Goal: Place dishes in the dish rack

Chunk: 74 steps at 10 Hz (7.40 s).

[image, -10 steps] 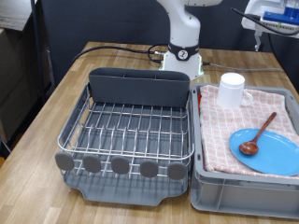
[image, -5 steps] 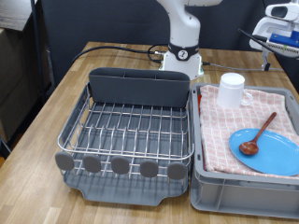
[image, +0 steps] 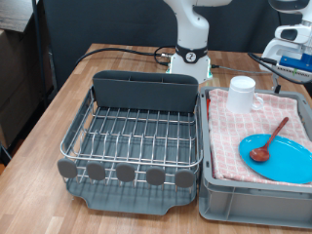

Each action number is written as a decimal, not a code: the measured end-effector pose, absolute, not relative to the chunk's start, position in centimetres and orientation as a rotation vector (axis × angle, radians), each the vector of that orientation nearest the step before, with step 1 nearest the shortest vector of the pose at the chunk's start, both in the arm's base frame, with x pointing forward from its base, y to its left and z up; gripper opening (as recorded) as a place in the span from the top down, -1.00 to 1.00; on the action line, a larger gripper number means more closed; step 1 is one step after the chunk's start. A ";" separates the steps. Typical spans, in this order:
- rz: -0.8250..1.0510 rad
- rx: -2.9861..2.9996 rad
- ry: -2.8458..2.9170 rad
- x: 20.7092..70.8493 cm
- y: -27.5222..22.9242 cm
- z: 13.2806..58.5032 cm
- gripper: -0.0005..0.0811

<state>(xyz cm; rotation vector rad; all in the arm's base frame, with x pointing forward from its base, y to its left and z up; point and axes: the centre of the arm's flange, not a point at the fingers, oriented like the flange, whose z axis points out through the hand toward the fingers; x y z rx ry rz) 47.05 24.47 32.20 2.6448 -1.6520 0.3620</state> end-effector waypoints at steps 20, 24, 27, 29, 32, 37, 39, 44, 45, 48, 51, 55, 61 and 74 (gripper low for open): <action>0.304 2.547 -1.771 48.8 23.2 22.1 -0.98; 0.317 2.539 -1.791 48.6 23.6 21.6 0.09; 0.317 2.532 -1.803 48.6 23.7 21.5 0.77; 0.325 2.535 -1.810 48.7 24.0 21.8 0.77; 0.344 2.549 -1.814 49.2 24.8 23.0 0.77; 0.344 2.545 -1.803 49.6 25.6 27.2 0.77; 0.328 2.541 -1.798 49.6 25.3 29.1 0.77; 0.329 2.457 -1.894 48.8 24.1 32.1 0.77; 0.336 2.373 -2.004 48.8 23.4 32.2 0.78; 0.304 2.109 -2.230 47.4 20.5 33.7 0.78; 0.179 1.914 -2.372 45.6 17.2 34.7 0.78; 0.114 1.724 -2.535 43.4 12.3 35.7 0.78; 0.116 1.492 -2.737 41.0 9.0 36.6 0.78; -0.271 1.167 -2.920 33.5 -1.9 36.3 0.78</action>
